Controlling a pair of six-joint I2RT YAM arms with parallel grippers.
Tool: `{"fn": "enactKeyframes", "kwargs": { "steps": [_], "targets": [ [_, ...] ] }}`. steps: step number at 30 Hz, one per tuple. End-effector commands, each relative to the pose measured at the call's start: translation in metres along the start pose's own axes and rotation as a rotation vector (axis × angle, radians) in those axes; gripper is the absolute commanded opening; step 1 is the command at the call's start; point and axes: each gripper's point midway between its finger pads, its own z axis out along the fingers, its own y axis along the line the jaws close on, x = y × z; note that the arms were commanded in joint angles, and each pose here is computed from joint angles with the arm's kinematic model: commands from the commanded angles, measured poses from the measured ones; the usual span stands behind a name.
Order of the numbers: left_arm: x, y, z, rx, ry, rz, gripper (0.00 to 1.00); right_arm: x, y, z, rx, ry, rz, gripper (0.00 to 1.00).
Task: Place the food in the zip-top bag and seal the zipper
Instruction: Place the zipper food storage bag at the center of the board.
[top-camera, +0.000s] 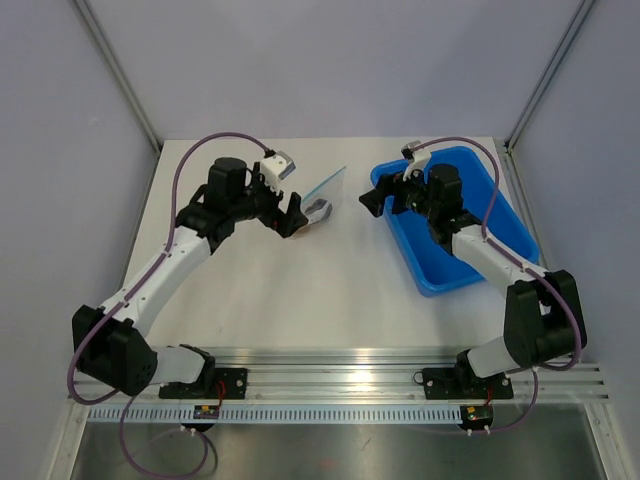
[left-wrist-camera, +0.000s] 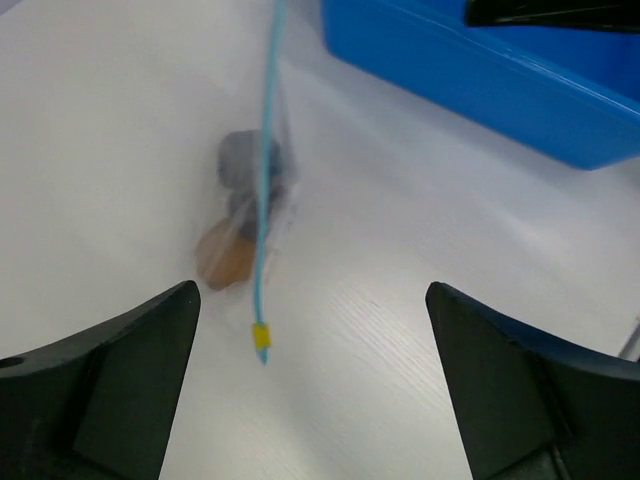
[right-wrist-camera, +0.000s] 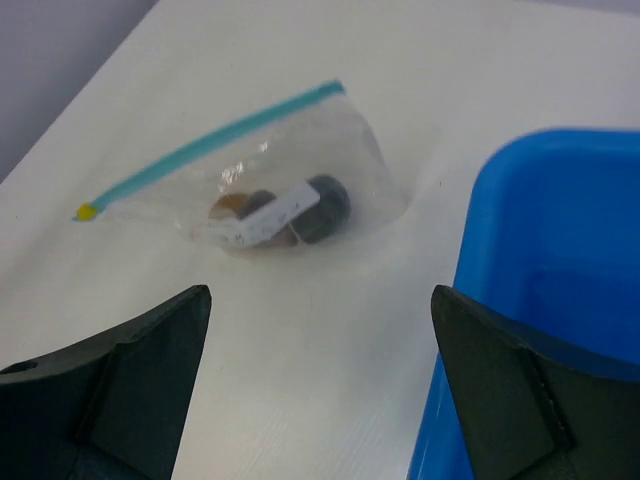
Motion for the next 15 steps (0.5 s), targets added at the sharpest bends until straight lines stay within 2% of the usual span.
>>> {"fn": "enactKeyframes", "kwargs": {
  "steps": [1,4,8,12,15],
  "targets": [
    [-0.016,-0.020,-0.013,0.010,-0.080,0.054,0.99,-0.013,-0.005,-0.018,0.098,-0.058,0.060,0.99],
    [-0.024,-0.019,-0.025,-0.025,-0.076,0.022,0.99,-0.023,-0.015,-0.034,0.210,-0.045,0.092,0.99],
    [-0.042,-0.020,-0.045,-0.074,-0.110,-0.042,0.99,-0.031,-0.043,-0.067,0.466,0.023,0.115,0.99],
    [-0.041,-0.022,-0.054,-0.106,-0.150,-0.126,0.99,-0.027,-0.066,-0.117,0.739,0.123,0.142,0.99],
    [-0.033,-0.018,-0.058,-0.155,-0.167,-0.184,0.99,-0.021,-0.079,-0.153,0.915,0.135,0.164,0.99]
  ]
}}
